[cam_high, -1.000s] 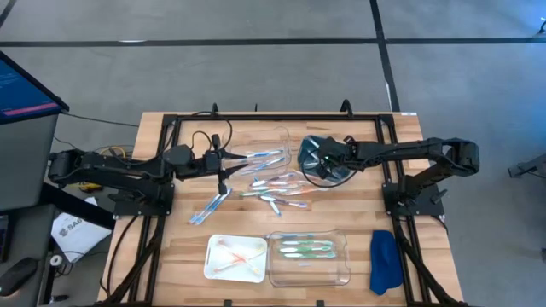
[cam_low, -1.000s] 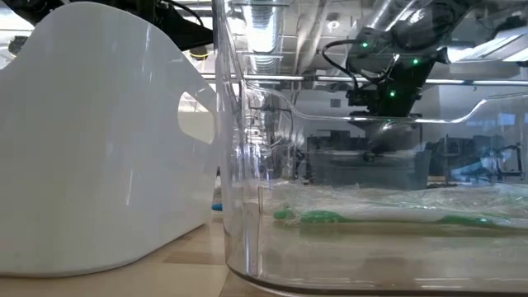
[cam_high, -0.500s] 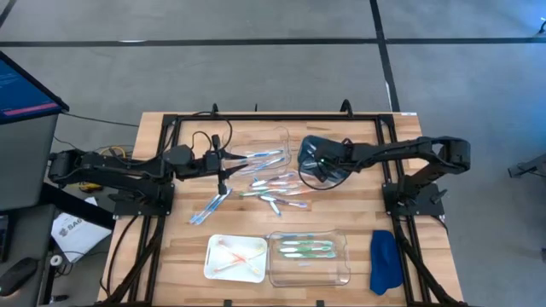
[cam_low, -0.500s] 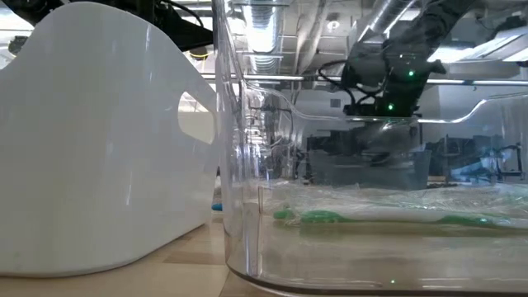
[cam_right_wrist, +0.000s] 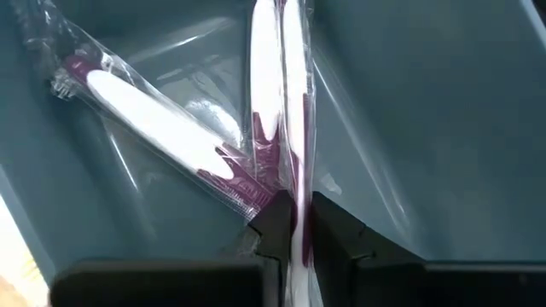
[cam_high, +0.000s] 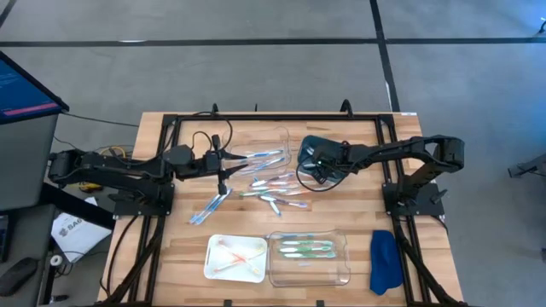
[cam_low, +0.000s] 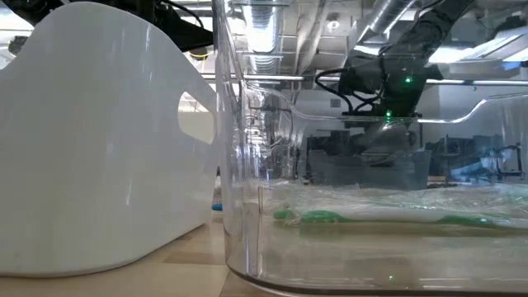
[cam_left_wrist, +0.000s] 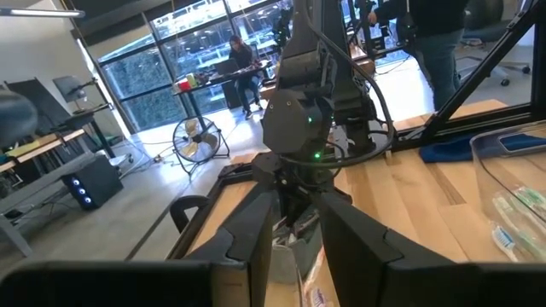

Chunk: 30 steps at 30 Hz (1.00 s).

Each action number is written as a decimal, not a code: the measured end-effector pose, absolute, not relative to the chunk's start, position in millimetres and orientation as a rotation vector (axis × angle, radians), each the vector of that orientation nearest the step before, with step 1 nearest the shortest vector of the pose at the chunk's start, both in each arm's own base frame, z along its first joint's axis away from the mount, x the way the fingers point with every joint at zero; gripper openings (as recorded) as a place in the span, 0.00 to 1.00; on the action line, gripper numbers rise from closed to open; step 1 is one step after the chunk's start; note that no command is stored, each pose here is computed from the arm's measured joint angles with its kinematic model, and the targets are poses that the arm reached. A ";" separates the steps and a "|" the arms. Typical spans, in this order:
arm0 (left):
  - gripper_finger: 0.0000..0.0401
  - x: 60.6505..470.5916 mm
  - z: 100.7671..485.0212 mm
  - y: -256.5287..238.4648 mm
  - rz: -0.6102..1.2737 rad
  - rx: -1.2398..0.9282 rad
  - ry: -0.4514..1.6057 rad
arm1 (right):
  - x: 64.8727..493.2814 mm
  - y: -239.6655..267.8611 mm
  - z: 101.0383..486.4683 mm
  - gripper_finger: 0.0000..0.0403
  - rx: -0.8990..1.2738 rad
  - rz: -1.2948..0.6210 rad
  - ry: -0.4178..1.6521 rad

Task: Pick & Place Toothbrushes
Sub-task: Put the purple toothbrush into the green bin

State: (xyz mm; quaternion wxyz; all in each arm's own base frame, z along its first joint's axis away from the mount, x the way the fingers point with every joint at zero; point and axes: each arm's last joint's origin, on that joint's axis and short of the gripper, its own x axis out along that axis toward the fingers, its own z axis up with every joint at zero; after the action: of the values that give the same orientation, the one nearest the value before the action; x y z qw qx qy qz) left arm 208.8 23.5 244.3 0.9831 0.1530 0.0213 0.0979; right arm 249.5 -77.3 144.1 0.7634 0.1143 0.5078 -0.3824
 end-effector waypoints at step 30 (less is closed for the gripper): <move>0.23 208.7 242.4 23.5 0.195 0.297 0.062 | 259.7 -75.4 159.1 0.45 0.246 -0.787 1.109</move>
State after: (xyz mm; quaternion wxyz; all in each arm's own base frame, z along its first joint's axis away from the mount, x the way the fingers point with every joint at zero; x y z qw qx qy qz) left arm 208.7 23.5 242.4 0.9838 0.1476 0.0306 0.0969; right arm 259.7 -75.4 159.1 0.7707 0.1133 0.5114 -0.3629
